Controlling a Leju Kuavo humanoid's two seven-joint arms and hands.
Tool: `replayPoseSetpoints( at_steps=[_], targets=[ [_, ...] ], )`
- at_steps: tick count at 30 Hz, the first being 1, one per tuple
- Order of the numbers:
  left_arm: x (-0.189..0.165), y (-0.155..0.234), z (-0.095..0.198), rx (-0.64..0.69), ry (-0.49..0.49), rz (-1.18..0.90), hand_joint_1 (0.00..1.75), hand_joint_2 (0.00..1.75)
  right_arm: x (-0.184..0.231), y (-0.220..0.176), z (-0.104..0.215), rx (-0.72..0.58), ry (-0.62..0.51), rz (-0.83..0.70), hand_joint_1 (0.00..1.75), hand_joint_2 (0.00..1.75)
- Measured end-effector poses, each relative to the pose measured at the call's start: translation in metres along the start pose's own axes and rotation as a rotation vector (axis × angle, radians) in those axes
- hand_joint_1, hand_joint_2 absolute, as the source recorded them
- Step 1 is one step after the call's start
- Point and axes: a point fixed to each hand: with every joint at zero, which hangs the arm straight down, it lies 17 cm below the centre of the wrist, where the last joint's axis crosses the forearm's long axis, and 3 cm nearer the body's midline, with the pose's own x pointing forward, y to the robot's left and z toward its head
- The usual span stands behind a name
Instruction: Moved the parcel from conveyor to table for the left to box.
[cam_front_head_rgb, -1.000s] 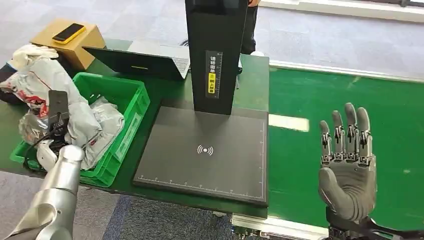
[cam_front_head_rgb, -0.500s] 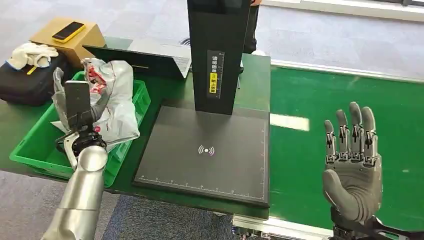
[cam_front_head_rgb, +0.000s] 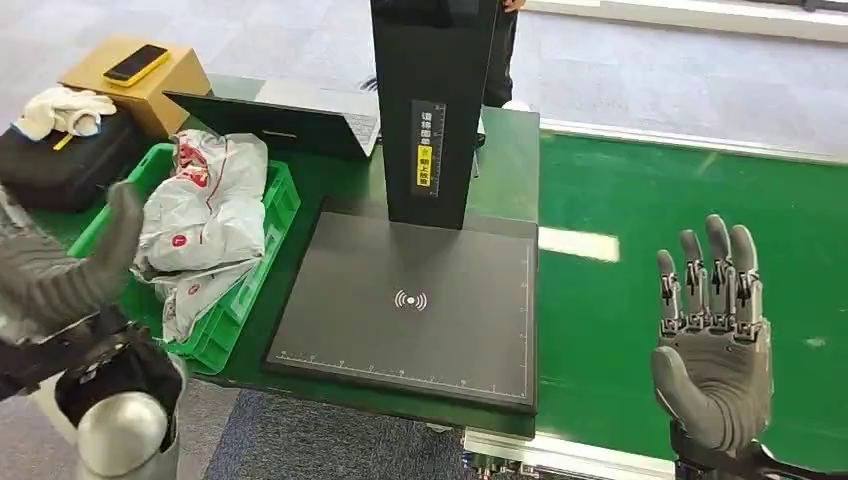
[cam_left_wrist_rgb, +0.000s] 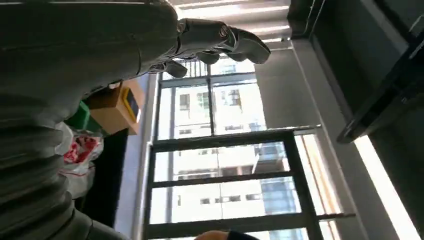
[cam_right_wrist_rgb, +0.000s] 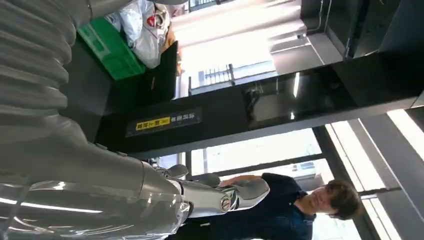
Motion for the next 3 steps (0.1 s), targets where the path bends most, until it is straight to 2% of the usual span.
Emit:
replayPoseSetpoints(
  at_steps=[3],
  targets=[
    [0.013, 0.0088, -0.0021, 0.023, -0.024, 0.019, 0.0, 1.75, 0.0, 0.0006, 0.0001, 0.003, 0.0, -0.002, 0.0, 1.75]
  ],
)
